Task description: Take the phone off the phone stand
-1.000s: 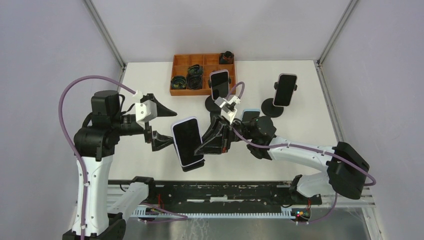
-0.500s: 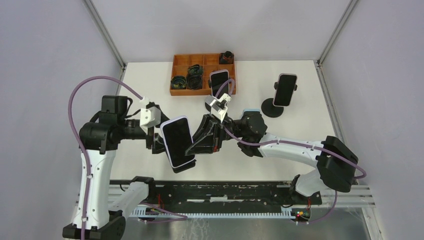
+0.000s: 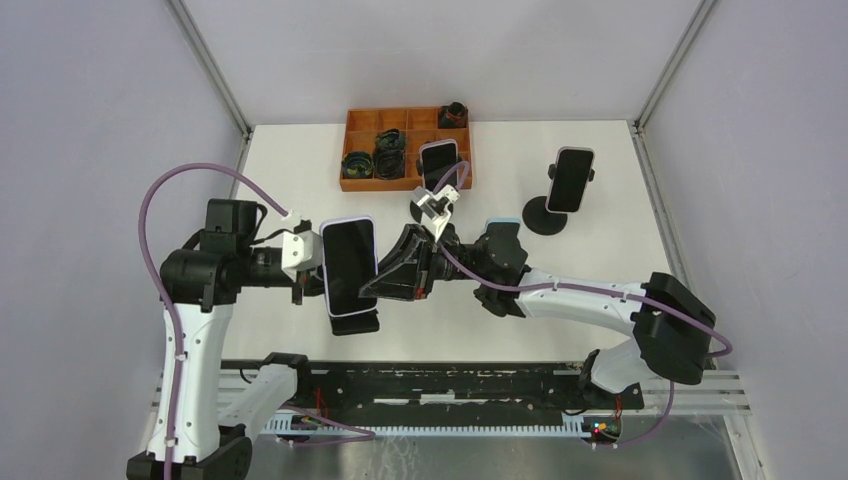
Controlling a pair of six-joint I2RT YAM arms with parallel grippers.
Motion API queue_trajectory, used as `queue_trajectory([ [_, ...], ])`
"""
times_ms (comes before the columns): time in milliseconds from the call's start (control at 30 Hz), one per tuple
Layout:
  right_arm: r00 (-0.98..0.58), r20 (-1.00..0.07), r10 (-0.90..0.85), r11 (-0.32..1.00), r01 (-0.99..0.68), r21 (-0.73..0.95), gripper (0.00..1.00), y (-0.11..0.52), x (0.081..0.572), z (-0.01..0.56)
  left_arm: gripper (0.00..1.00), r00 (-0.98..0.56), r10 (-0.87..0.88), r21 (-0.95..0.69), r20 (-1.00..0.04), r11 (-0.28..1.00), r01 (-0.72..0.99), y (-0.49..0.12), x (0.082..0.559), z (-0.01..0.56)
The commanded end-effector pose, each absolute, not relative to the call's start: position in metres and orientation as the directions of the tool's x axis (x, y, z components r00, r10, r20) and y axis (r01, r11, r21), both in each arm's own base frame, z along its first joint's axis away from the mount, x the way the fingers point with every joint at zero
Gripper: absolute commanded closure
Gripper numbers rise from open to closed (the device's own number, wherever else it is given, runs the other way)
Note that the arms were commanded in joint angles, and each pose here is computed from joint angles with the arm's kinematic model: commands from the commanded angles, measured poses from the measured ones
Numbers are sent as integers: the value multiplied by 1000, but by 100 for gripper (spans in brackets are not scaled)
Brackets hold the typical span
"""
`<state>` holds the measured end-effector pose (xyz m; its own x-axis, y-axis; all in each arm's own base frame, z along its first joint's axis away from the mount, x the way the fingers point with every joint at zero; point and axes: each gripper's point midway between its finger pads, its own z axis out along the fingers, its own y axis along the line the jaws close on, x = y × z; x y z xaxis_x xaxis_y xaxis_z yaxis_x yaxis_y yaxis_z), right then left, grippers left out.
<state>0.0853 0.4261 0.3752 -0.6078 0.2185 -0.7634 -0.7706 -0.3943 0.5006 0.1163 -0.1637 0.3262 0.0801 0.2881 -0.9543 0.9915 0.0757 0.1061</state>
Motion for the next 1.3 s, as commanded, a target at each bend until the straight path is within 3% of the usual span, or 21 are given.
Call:
queue_trajectory([
  [0,-560,-761,329,-335,-822,460,97,419,94,395,98,142,292,161,-946,39,986,-163,109,323],
  [67,-561,-759,330,-305,-824,477,92,419,99,390,98,154,293,172,-943,36,984,-163,109,321],
  [133,-559,-760,332,-289,-827,482,81,419,102,389,98,170,295,187,-940,30,982,-163,109,320],
  [433,-548,-759,353,-196,-836,512,60,422,124,386,98,232,331,250,-915,13,968,-159,110,307],
  [667,-553,-753,357,-165,-830,532,53,428,132,381,98,236,364,258,-901,13,966,-156,111,297],
  [767,-548,-763,343,-134,-833,538,41,431,136,376,98,220,365,242,-904,15,970,-156,111,295],
  [833,-545,-761,352,-115,-832,542,44,430,139,373,98,210,362,231,-908,14,973,-157,110,293],
  [967,-542,-752,375,-120,-833,540,60,427,139,376,98,187,349,205,-918,14,979,-158,108,292],
  [1267,-502,-749,432,-70,-847,527,61,392,149,389,98,155,336,169,-929,11,986,-160,107,288],
])
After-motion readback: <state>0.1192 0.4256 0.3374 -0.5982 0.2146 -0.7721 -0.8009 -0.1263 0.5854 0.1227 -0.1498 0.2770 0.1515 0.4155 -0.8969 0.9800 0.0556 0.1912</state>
